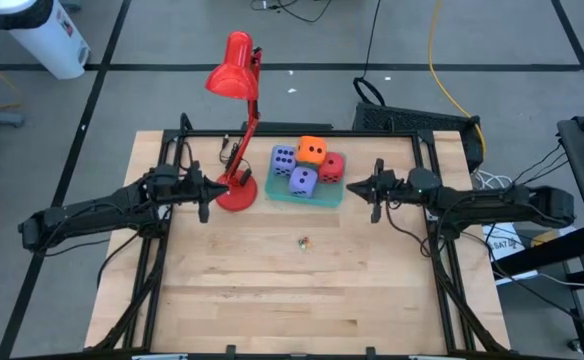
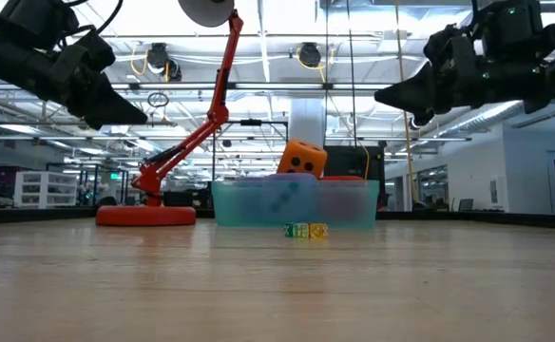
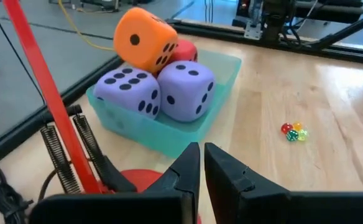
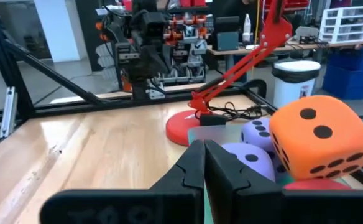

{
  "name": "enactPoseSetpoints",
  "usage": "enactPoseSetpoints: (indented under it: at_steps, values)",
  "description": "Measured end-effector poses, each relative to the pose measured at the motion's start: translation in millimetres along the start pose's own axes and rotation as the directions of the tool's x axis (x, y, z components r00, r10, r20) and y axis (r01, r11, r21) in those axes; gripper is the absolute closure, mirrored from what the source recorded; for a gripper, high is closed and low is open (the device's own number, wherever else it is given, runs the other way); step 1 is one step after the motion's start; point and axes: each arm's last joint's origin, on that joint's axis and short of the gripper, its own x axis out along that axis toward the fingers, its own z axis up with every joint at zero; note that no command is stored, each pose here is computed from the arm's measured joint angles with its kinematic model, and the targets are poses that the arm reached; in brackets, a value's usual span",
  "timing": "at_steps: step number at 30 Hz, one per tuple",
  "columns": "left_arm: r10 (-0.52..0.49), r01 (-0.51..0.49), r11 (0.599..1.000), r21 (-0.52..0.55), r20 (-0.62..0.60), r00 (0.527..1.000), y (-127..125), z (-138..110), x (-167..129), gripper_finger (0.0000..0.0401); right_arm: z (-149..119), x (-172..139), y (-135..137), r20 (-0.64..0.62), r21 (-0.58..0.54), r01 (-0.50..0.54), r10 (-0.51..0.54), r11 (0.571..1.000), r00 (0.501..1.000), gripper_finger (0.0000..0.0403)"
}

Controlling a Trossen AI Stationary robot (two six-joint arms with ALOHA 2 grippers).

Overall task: Pick & Place Dice
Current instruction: Put the small yellow die into the blue bin

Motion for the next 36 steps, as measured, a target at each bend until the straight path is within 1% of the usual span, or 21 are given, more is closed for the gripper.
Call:
enactPoseSetpoints:
  at_steps: [4, 9, 12, 14, 17, 20, 24, 29, 31, 33, 36]
  values:
    - [0.008, -0.008, 1.000, 0.016, -0.027, 1.000, 0.3, -2.7, 0.0, 0.0370, -2.7, 1.3, -0.5, -0.018, 0.008, 0.003, -0.003, 1.000, 1.000, 0.0403]
    - [0.019, -0.021, 0.998, 0.064, 0.024, 1.000, 0.5, 2.2, -0.1, 0.0370, -2.1, 1.3, -0.4, -0.012, 0.009, 0.003, -0.003, 1.000, 1.000, 0.0403]
    - [0.017, -0.019, 0.998, 0.063, 0.034, 0.999, 0.5, 3.2, 0.0, 0.0370, -1.9, 1.3, -0.4, -0.011, 0.014, 0.003, -0.003, 1.000, 1.000, 0.0403]
    - [0.017, -0.019, 0.998, 0.059, 0.042, 0.999, 0.4, 4.0, 0.0, 0.0370, -4.1, 1.8, 0.8, -0.031, 0.031, -0.002, 0.003, 1.000, 1.000, 0.0403]
    - [0.017, -0.017, 0.999, 0.037, 0.015, 1.000, 0.5, 1.4, 0.1, 0.0370, -6.7, 3.3, 6.5, -0.049, 0.023, -0.028, 0.029, 0.999, 0.998, 0.0403]
    - [0.015, -0.016, 0.999, 0.030, 0.006, 1.000, 0.5, 0.5, 0.2, 0.0370, -2.4, 7.9, 14.6, -0.056, 0.004, 0.022, -0.022, 1.000, 0.998, 0.0403]
    - [-0.050, 0.049, 0.998, 0.038, 0.018, 0.999, -1.4, 1.8, 0.1, 0.0370, 4.1, 13.7, 25.9, -0.096, -0.065, 0.093, -0.099, 0.994, 0.990, 0.0403]
    - [-0.065, 0.062, 0.997, 0.039, 0.094, 0.993, -2.0, 9.2, -0.3, 0.0370, 0.4, 12.9, 35.9, -0.129, -0.084, 0.126, -0.136, 0.988, 0.982, 0.0401]
    - [-0.083, 0.082, 0.997, 0.018, 0.077, 0.994, -2.5, 7.6, -0.2, 0.0370, -4.4, 12.3, 38.2, -0.169, -0.099, 0.164, -0.179, 0.981, 0.969, 0.0401]
    - [-0.101, 0.100, 0.995, 0.020, 0.050, 0.994, -3.0, 4.9, -0.2, 0.0370, -7.9, 11.6, 39.2, -0.195, -0.114, 0.196, -0.215, 0.974, 0.957, 0.0401]
    - [-0.101, 0.100, 0.995, 0.022, 0.044, 0.994, -2.9, 4.4, 0.0, 0.0370, -7.2, 12.3, 39.7, -0.186, -0.126, 0.193, -0.214, 0.973, 0.959, 0.0401]
